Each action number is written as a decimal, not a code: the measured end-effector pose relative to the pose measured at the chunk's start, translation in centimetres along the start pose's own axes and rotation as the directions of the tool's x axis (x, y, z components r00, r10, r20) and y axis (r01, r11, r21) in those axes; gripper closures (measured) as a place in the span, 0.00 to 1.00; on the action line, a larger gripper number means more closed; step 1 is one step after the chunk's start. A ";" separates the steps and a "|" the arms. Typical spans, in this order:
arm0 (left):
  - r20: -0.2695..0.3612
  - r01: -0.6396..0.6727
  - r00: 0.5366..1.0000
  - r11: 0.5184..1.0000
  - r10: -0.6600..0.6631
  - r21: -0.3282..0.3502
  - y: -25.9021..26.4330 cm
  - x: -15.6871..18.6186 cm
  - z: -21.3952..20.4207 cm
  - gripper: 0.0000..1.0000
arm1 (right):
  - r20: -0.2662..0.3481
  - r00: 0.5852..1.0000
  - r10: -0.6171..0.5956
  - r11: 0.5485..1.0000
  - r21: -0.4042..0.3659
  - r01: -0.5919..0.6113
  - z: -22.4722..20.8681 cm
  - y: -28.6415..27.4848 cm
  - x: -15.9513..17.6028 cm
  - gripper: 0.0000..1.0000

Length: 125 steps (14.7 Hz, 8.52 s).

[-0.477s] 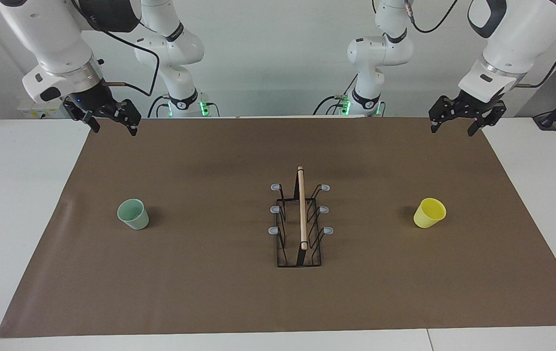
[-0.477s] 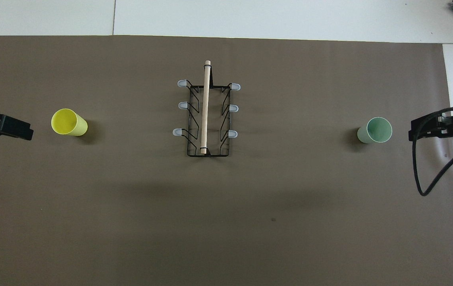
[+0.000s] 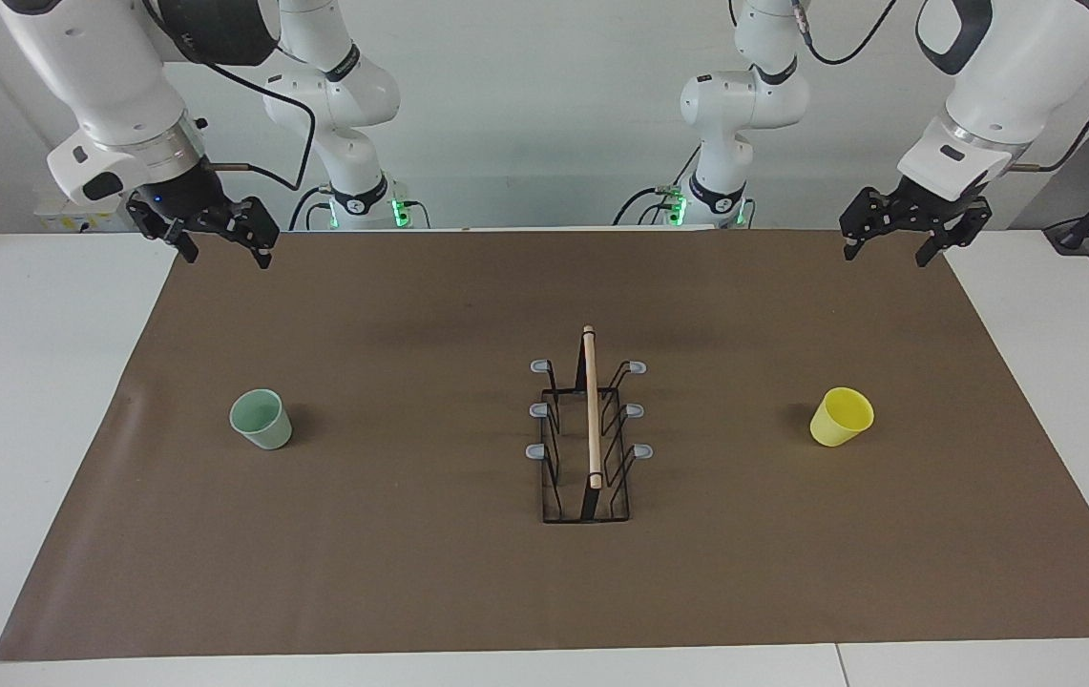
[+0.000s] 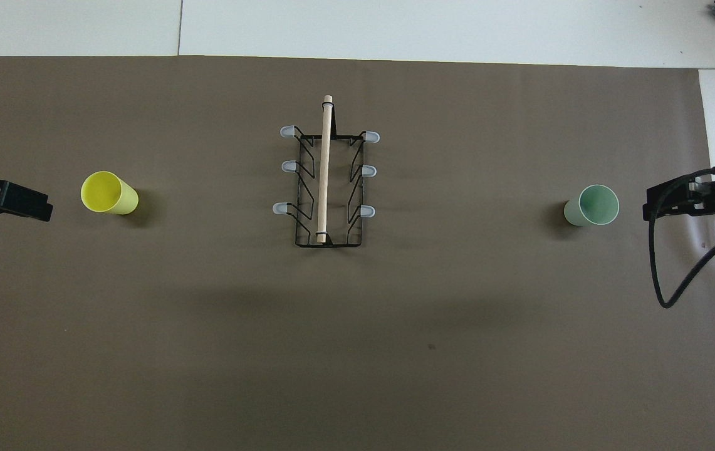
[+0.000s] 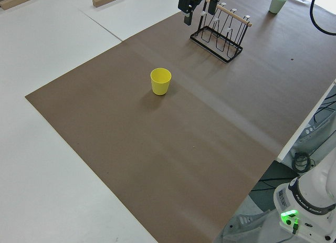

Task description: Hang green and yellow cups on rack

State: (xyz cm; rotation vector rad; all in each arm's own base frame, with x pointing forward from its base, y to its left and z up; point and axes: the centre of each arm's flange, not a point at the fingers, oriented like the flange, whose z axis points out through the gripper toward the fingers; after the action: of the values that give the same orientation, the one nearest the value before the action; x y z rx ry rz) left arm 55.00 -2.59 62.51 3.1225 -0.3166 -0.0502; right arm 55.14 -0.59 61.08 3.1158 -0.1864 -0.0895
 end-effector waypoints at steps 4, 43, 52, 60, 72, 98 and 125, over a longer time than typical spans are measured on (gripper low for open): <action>0.000 0.000 1.000 1.000 0.000 0.000 0.0 0.0 0.0 0.00 | 0.007 1.000 0.001 1.000 -0.006 -0.001 2.3 0.0 0.4 0.00; 0.077 0.562 0.798 0.691 -0.598 -0.455 -20.6 3.5 26.9 0.00 | 0.829 -0.156 -0.536 -0.428 -0.109 0.897 36.0 -10.1 0.1 0.00; 0.249 0.835 0.498 0.382 -0.831 -0.395 -22.0 1.9 26.6 0.00 | 0.841 -0.165 -0.515 -0.458 -0.107 0.883 36.2 -7.7 1.0 0.00; 0.510 0.951 0.188 0.026 -0.839 -0.309 -20.8 2.8 28.8 0.00 | 0.834 -0.175 -0.523 -0.474 -0.114 0.873 36.6 -5.7 1.9 0.11; 0.817 0.877 -0.150 -0.456 -0.556 -0.149 -20.5 -1.4 38.5 0.00 | 0.544 0.201 -0.815 0.032 -0.304 0.952 27.4 -6.5 4.4 0.30; 0.834 0.726 -0.345 -0.686 -0.430 -0.053 -14.5 0.1 39.2 0.00 | -0.802 0.594 -0.069 0.703 0.384 0.599 16.1 -18.6 -2.2 0.30; 0.836 0.743 -0.207 -0.638 -0.508 -0.204 -14.4 2.3 32.3 0.35 | -0.951 0.112 0.287 0.511 0.251 0.822 24.7 -24.7 -7.4 0.30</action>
State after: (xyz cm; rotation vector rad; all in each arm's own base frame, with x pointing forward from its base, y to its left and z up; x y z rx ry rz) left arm 59.08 11.08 30.12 1.1853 1.8010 -0.4382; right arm 49.29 24.44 36.32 2.7575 0.7796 2.7511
